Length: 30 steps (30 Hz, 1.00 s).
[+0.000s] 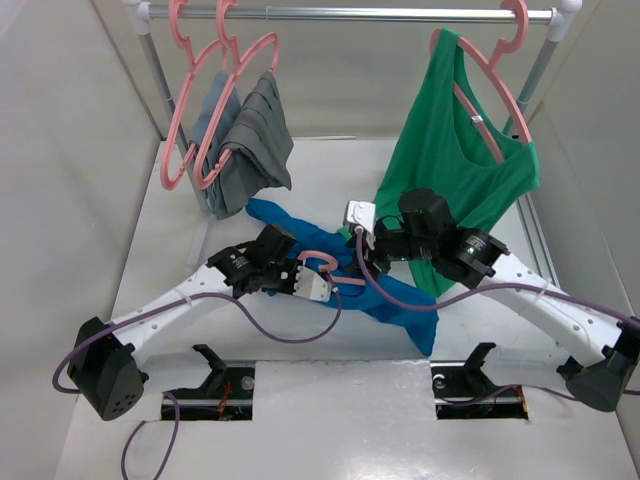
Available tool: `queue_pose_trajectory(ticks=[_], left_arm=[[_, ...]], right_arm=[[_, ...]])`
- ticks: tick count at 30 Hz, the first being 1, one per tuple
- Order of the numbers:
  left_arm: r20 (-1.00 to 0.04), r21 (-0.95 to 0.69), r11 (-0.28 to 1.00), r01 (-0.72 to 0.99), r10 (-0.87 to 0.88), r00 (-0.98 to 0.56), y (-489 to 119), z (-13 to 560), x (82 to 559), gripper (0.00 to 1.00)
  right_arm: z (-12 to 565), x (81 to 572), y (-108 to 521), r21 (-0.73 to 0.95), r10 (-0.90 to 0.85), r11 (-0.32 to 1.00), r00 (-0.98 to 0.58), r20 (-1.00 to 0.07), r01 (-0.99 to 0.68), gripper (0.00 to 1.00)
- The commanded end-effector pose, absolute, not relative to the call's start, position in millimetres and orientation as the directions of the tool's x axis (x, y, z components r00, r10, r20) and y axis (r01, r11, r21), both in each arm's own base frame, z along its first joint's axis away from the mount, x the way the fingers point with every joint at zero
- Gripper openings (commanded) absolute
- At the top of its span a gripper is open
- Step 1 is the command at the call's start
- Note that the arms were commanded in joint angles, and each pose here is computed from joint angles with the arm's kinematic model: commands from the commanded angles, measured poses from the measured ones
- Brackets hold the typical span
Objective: Place the t-shirt on the hanger
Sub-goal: Place tshirt on hanger
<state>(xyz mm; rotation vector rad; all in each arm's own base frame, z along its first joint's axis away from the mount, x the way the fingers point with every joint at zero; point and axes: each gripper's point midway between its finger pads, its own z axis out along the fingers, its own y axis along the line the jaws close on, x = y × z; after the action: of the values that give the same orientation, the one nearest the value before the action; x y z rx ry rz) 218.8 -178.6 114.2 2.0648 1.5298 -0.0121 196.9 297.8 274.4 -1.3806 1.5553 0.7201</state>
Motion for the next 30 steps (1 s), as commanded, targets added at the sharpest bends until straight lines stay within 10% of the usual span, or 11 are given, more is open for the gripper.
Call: queue_pose_trajectory(ticks=[1, 19, 25, 30], left_arm=[[-0.358, 0.485, -0.187, 0.854, 0.849, 0.389, -192.3, 138.7, 226.8, 0.0], [-0.36, 0.498, -0.135, 0.857, 0.867, 0.346, -189.8, 138.3, 232.6, 0.0], [-0.428, 0.492, -0.093, 0.866, 0.84, 0.333, -202.1, 151.4, 232.2, 0.0], [-0.418, 0.519, 0.014, 0.854, 0.876, 0.24, -184.5, 147.4, 245.4, 0.07]], right_arm=[[283.0, 181.3, 311.1, -0.145, -0.4, 0.082, 0.1, -0.911, -0.986, 0.56], [186.8, 183.1, 307.8, 0.022, -0.558, 0.163, -0.111, -0.823, -0.986, 0.36], [190.2, 199.6, 320.1, 0.057, -0.479, 0.272, -0.187, -0.858, -0.961, 0.0], [214.5, 195.1, 317.3, 0.039, -0.443, 0.263, -0.157, -0.883, -0.964, 0.0]])
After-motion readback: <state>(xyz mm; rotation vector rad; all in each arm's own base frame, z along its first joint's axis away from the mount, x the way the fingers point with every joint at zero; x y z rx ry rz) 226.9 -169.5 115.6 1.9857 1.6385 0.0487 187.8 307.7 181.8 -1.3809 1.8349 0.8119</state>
